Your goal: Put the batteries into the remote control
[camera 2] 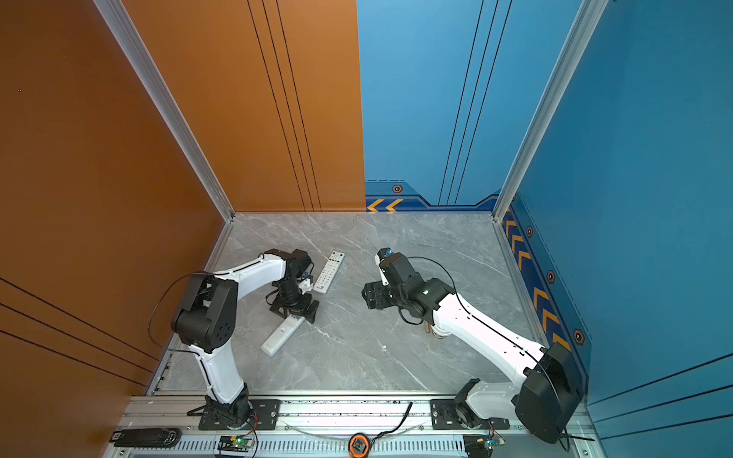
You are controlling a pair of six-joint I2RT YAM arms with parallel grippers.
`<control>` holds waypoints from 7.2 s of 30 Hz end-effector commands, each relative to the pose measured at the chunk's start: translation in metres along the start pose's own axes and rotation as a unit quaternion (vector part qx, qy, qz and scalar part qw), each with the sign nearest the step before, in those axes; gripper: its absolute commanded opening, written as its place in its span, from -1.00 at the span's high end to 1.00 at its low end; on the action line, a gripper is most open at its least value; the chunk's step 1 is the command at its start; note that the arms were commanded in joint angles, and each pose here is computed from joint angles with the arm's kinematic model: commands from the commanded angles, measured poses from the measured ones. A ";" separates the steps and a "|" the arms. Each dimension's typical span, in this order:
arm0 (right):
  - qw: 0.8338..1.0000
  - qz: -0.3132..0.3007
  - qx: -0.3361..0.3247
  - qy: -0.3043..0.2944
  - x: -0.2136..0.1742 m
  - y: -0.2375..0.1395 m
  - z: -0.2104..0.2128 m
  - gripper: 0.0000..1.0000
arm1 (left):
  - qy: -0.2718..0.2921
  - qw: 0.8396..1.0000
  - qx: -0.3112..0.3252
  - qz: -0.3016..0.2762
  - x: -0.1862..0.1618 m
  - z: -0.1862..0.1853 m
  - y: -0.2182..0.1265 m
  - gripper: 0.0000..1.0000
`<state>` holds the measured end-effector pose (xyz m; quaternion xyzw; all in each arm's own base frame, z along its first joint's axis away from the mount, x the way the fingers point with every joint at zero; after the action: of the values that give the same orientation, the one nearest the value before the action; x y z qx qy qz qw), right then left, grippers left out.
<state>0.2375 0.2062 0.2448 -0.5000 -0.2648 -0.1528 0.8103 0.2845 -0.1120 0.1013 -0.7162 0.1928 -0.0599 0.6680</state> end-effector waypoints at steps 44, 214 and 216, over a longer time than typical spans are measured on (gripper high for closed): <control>0.988 0.149 -0.045 -0.018 -0.051 0.071 0.064 -0.81 | -0.257 0.929 -0.166 -0.206 -0.007 -0.051 -0.063 -0.97; 0.944 0.138 -0.004 0.300 0.024 0.044 0.037 -0.37 | -0.100 0.804 -0.198 -0.552 0.031 -0.097 -0.132 1.00; 0.929 0.121 0.037 0.349 0.030 0.046 0.041 -0.61 | -0.114 0.795 -0.210 -0.557 0.032 -0.096 -0.133 1.00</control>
<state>0.2678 0.2606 0.2212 -0.4828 0.0695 -0.1719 0.8559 0.3058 -0.2122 0.2256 -0.8245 -0.2746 -0.2986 0.3945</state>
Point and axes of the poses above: each gripper's point midway between its finger pads, its own y axis out along the fingers, its own z axis along the line the jaws close on, x = y × z, the point moved 8 cm from there along -y, back along the fingers, and after that the axes turned 7 degrees about y, right-handed, at the moved point
